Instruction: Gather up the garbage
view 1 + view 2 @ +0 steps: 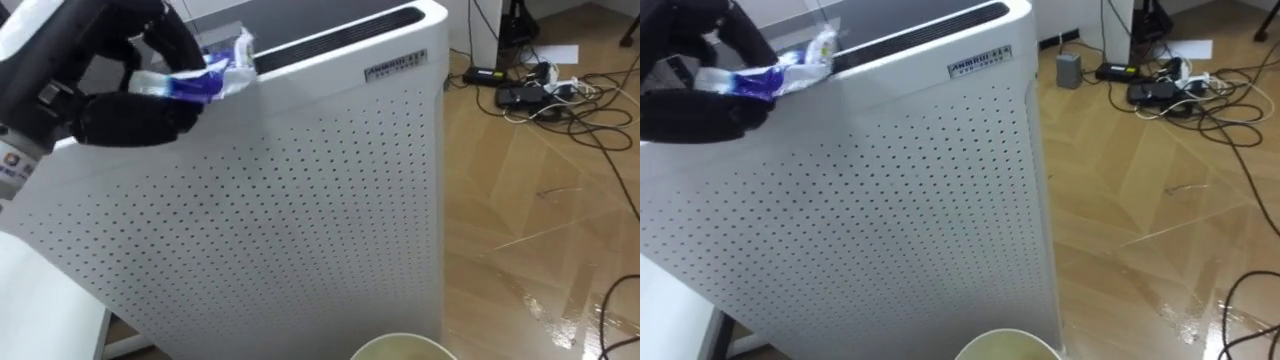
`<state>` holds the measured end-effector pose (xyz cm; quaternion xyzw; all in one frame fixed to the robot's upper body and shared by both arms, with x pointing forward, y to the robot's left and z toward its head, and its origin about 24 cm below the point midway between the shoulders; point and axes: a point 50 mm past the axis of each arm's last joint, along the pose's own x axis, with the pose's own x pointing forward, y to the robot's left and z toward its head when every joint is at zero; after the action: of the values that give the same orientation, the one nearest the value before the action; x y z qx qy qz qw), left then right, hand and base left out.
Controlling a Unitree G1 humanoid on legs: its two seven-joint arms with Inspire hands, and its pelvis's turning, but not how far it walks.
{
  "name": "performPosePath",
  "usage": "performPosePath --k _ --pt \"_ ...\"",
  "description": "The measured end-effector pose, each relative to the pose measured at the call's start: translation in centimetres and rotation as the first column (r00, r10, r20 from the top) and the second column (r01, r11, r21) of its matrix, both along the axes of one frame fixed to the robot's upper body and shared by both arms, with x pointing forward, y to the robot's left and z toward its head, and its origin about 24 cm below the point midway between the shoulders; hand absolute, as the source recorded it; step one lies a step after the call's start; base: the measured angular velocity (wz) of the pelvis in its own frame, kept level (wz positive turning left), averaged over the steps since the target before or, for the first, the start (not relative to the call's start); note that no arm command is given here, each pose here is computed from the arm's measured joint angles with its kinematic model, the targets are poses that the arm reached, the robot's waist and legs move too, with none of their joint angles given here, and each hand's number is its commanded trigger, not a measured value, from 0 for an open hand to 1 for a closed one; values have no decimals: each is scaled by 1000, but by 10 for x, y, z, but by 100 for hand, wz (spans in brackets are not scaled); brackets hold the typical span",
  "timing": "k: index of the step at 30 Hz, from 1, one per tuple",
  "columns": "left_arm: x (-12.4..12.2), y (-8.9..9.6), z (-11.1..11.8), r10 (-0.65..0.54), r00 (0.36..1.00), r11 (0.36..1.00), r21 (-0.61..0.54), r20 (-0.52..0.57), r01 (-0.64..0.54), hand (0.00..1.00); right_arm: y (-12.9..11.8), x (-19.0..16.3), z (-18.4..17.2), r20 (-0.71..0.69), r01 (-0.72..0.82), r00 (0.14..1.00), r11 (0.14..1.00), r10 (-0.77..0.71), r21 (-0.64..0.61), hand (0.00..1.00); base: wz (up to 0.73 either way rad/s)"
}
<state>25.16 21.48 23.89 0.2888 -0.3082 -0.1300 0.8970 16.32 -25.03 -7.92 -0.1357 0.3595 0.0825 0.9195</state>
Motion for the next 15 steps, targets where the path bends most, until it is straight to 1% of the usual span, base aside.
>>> performPosePath --k 1,3,5,7,9,13,15 --pt "-1 -3 -2 -28 1000 999 -27 -6 27 100 1 0 0 -1 -4 1000 1000 4 1 100 0" --pt "-6 -11 -7 -127 992 986 -109 -24 124 100 5 0 -2 -5 -13 1000 1000 13 11 100 0" --pt "-8 -18 -11 -196 980 970 -154 -38 188 100 9 0 -3 -5 -14 1000 1000 14 21 100 0" --pt "-10 -23 -17 -232 971 960 -174 -52 220 100 14 -1 -5 -8 -18 1000 999 18 29 100 0" --pt "-10 -31 -23 -292 954 941 -201 -73 273 100 19 -1 -7 -11 -27 1000 999 28 41 100 0" --pt "-11 -34 -24 -354 932 916 -233 -78 328 100 22 -2 -8 -11 -26 1000 998 26 54 100 0" --pt "-13 -36 -23 -397 915 891 -269 -72 365 100 23 -2 -8 -12 -23 1000 998 24 60 100 0"
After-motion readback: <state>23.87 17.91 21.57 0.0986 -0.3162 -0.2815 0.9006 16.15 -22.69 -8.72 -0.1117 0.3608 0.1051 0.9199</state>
